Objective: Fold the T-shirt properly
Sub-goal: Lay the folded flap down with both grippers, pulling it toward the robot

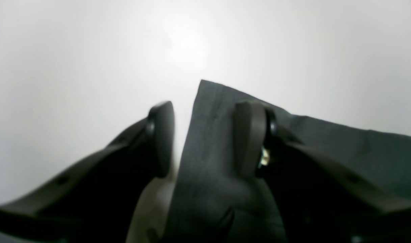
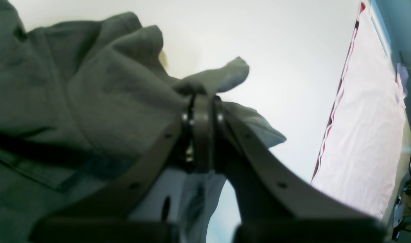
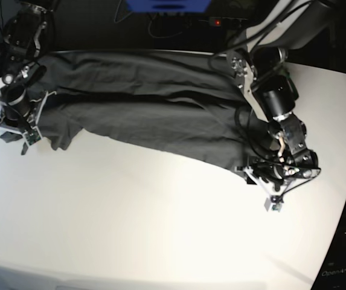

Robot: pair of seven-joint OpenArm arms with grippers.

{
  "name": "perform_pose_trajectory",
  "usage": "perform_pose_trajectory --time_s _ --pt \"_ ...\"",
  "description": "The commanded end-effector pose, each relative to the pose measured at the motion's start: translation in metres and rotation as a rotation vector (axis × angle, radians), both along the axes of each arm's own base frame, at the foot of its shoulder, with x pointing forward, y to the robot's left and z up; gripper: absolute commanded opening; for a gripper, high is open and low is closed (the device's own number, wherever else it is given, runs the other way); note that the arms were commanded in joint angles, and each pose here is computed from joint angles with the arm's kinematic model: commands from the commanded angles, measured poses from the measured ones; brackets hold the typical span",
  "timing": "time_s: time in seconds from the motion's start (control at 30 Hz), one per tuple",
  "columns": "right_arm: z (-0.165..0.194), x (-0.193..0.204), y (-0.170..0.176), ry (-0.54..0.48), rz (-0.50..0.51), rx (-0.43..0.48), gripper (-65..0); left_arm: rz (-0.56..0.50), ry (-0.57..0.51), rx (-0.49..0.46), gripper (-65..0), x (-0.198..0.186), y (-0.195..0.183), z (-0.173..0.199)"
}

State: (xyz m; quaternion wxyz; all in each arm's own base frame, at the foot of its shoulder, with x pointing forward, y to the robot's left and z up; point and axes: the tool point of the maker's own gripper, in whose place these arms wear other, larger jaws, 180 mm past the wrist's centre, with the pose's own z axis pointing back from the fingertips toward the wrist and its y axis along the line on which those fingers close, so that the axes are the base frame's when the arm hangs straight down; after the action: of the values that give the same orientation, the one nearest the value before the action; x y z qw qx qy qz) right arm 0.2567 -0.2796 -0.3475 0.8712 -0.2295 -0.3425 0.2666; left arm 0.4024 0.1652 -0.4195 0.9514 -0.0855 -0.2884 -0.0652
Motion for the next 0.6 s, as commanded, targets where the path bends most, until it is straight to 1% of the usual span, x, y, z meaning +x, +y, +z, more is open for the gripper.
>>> perform_pose_trajectory --time_s 0.0,0.1,0.2,0.47,0.5,0.53,0.57 --pt "0.011 0.006 -0.002 -0.036 0.007 -0.013 -64.3 0.002 -0.053 -0.012 -36.0 0.016 -0.001 0.015" --pt "0.011 0.006 -0.002 -0.036 0.007 -0.013 -64.3 -0.009 -0.028 -0.040 -36.0 0.012 -0.008 0.002" --pt "0.011 0.006 -0.002 -0.036 0.007 -0.013 -64.3 -0.015 -0.027 -0.063 -36.0 0.011 -0.015 -0.004" --pt "0.011 0.006 -0.003 -0.036 0.007 -0.014 -64.3 -0.015 -0.022 -0.061 -36.3 0.011 -0.014 -0.005" --pt "0.011 0.006 -0.003 -0.036 0.007 -0.014 -64.3 -0.015 -0.021 -0.061 -36.8 0.011 -0.014 -0.005" --pt "0.011 0.006 -0.003 -0.036 0.007 -0.014 -64.3 -0.017 -0.017 -0.064 -38.8 0.010 -0.015 -0.006" --pt "0.011 0.006 -0.003 -0.036 0.007 -0.014 -64.3 -0.017 -0.017 -0.064 -42.8 0.010 -0.015 -0.006"
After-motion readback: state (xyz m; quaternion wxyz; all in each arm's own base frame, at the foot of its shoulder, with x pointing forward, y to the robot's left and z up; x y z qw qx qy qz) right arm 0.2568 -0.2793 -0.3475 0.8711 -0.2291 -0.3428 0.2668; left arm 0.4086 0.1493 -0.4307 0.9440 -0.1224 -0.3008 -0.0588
